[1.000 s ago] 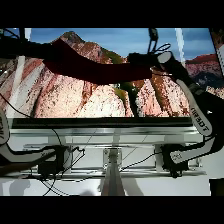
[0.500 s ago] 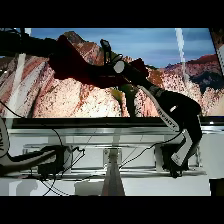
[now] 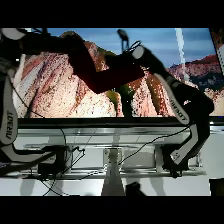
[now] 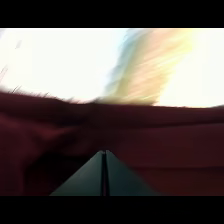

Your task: Fold the clothes and pants, and hang the long-sleeved shirts on hangers.

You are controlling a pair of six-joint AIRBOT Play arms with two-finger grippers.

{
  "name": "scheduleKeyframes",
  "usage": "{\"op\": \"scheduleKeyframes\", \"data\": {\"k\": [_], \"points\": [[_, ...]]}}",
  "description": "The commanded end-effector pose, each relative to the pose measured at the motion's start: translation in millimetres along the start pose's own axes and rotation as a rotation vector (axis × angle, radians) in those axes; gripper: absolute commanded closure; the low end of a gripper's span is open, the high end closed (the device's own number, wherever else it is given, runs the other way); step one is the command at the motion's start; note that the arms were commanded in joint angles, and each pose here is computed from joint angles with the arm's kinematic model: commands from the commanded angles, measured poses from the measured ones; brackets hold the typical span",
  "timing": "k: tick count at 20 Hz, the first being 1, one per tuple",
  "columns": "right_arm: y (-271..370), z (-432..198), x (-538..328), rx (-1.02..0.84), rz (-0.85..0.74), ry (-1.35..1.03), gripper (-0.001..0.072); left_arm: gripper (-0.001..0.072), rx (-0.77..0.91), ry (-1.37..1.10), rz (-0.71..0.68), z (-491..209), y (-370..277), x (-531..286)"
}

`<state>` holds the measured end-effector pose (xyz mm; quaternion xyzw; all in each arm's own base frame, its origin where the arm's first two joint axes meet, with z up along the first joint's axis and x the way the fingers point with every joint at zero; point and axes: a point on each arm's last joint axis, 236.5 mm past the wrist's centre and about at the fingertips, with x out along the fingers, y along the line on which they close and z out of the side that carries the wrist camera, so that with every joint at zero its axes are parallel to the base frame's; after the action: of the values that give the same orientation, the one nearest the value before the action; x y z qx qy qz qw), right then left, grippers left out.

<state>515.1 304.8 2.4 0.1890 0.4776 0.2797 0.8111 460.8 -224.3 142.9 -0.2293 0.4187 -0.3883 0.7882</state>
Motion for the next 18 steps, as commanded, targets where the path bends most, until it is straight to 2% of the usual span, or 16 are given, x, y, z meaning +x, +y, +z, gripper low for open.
{"op": "scheduleKeyframes", "data": {"k": [1, 3, 6, 8, 9, 10, 12, 14, 15, 18], "points": [[-76, 40, -72, 0.086, -0.084, -0.059, 0.0697, 0.0684, -0.093, -0.143, -0.04, 19, -10, 82], [-112, 50, -107, 0.144, -0.116, -0.081, 0.0697, 0.0684, -0.213, -0.199, -0.092, 13, -27, 138], [-151, 48, -135, 0.212, -0.145, -0.07, 0.0697, 0.0683, -0.317, -0.278, -0.05, -6, -29, 200], [-167, 47, -145, 0.228, -0.17, -0.069, 0.0697, 0.0632, -0.383, -0.287, -0.043, -21, -30, 223], [-176, 46, -149, 0.223, -0.194, -0.071, 0.0696, 0.0402, -0.375, -0.276, -0.039, -27, -32, 229], [-184, 46, -151, 0.211, -0.224, -0.072, 0.0696, 0.0026, -0.365, -0.268, -0.037, -30, -32, 231], [-197, 43, -154, 0.178, -0.281, -0.06, 0.0669, 0.0001, -0.342, -0.278, -0.035, -23, -30, 225], [-210, 38, -155, 0.14, -0.334, -0.037, 0.0529, 0.0001, -0.212, -0.286, -0.042, -9, -30, 208], [-217, 35, -157, 0.125, -0.362, -0.027, 0.0507, 0.0001, -0.138, -0.285, -0.056, -1, -32, 196], [-241, 27, -154, 0.104, -0.429, 0.004, 0.0506, 0.0001, -0.028, -0.249, -0.145, 14, -41, 157]]}}
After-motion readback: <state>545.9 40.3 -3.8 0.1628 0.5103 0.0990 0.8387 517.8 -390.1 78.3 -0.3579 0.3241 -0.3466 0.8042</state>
